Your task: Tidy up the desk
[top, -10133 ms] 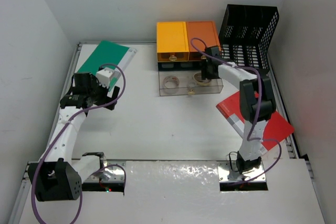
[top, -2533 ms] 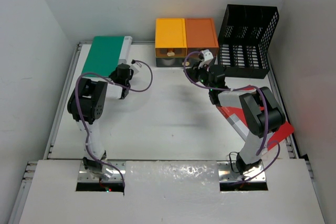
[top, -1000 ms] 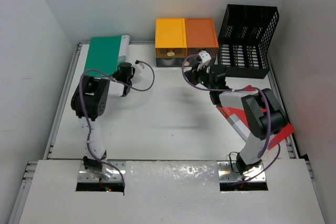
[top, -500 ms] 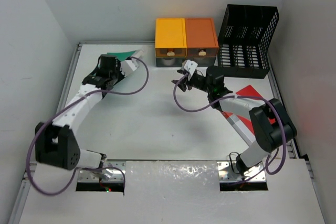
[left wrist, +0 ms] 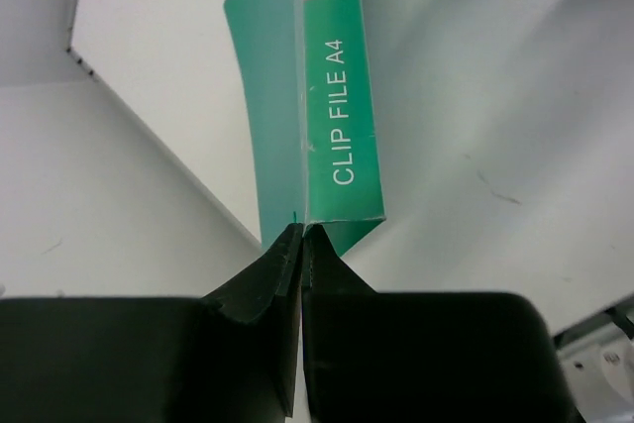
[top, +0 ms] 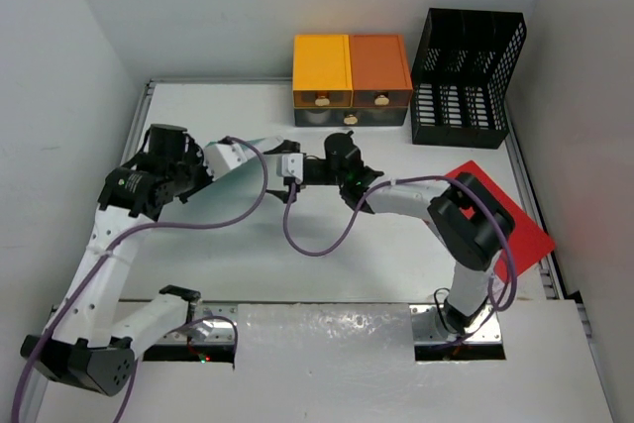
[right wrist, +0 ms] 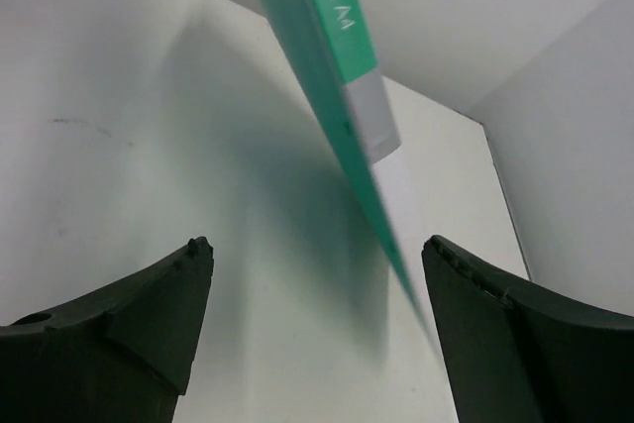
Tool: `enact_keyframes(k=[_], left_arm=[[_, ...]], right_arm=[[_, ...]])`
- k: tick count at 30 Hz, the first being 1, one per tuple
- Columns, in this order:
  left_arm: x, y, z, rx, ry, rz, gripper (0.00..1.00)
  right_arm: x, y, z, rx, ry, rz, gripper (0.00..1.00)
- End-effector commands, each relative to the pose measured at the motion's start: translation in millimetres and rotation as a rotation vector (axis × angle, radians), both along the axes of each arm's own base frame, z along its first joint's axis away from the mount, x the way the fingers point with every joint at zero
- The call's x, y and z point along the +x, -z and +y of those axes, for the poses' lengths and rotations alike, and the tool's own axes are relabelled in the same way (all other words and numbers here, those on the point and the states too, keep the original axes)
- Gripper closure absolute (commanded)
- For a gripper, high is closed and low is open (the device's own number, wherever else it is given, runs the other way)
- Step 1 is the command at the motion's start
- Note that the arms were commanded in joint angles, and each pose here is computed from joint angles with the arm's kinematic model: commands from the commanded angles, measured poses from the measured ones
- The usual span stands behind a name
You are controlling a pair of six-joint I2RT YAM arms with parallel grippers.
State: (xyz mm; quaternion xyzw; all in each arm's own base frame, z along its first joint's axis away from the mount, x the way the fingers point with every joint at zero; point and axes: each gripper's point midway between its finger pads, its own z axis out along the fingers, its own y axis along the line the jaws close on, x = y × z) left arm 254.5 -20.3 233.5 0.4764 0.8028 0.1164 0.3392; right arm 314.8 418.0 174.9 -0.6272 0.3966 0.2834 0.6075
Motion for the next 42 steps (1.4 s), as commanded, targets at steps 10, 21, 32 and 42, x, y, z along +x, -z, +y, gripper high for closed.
enact_keyframes(k=[10, 21, 32, 42], left_arm=[[-35, -11, -25, -0.078, 0.185, 0.021, 1.00], [-40, -37, -33, -0.128, 0.221, -0.067, 1.00], [22, -183, 29, -0.435, -0.487, -0.670, 0.11], [33, -211, 46, -0.552, -0.656, -0.809, 0.00]], right_arm=[[3, -18, 75, 0.160, -0.096, 0.113, 0.21], [1, 13, 112, 0.145, -0.126, 0.211, 1.00], [18, -52, 51, 0.255, 0.156, 0.268, 1.00], [69, -170, -63, 0.572, 0.285, 0.496, 1.00]])
